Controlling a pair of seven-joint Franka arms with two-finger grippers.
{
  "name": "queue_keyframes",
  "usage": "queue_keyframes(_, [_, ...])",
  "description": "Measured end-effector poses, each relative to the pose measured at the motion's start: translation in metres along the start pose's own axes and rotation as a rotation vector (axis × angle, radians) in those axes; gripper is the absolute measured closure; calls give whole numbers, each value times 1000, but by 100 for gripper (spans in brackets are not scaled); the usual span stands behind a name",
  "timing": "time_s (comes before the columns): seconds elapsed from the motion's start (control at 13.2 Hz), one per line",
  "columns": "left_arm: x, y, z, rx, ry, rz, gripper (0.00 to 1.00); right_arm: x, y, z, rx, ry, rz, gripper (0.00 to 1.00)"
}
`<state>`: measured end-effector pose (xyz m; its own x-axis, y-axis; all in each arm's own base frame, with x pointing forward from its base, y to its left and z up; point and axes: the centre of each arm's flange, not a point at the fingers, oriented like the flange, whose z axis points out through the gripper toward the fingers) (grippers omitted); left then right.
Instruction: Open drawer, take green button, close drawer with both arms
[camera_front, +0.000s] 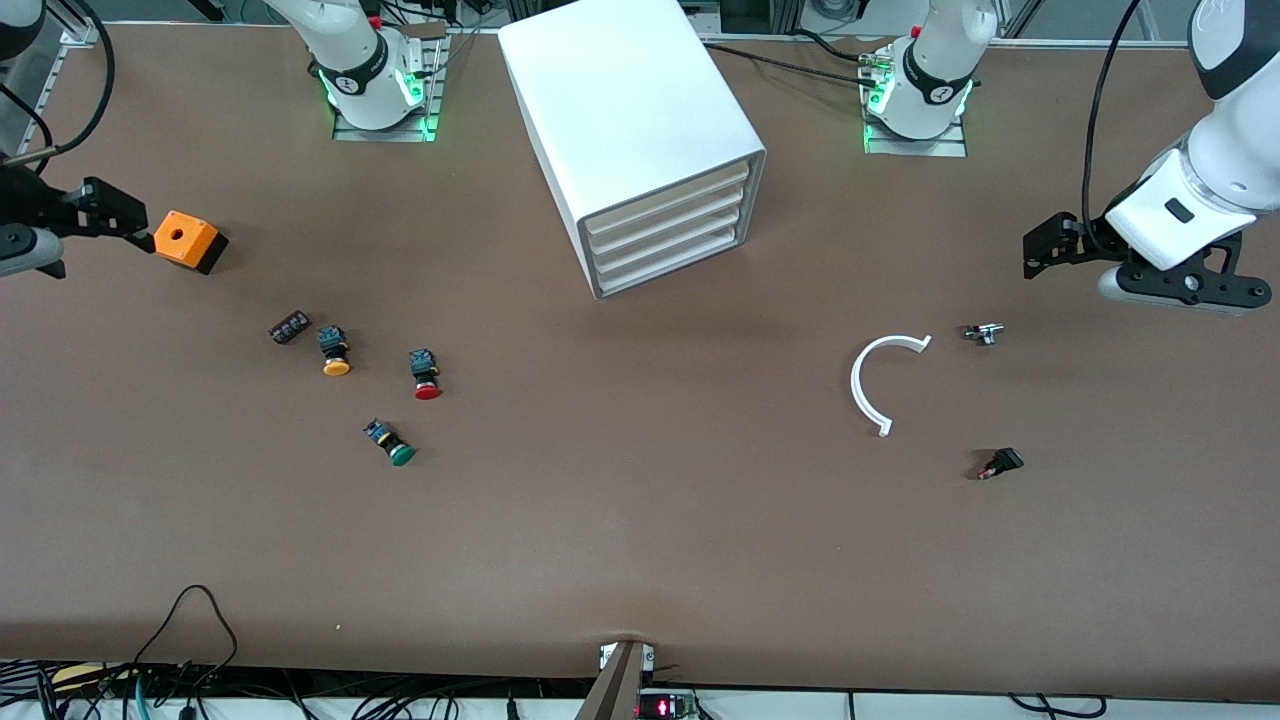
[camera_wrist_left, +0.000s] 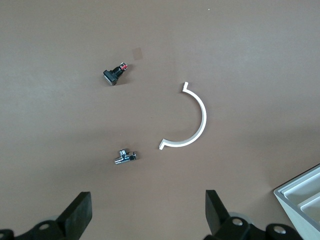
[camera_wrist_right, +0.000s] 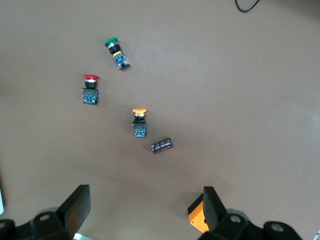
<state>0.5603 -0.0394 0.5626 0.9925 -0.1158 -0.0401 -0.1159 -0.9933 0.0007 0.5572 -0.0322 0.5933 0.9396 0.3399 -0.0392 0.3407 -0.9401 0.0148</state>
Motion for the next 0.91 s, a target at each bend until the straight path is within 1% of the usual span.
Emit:
queue_keyframes(0.23, [0,-5,0,0,0,-8,0,-10,-2,-5,5,-10,3,0])
queue_keyframes(0.45, [0,-5,0,0,0,-8,0,-10,-2,-1,9,-19,3,0])
queue_keyframes(0.91, [0,-5,0,0,0,-8,0,-10,-3,0,10,-21,2,0])
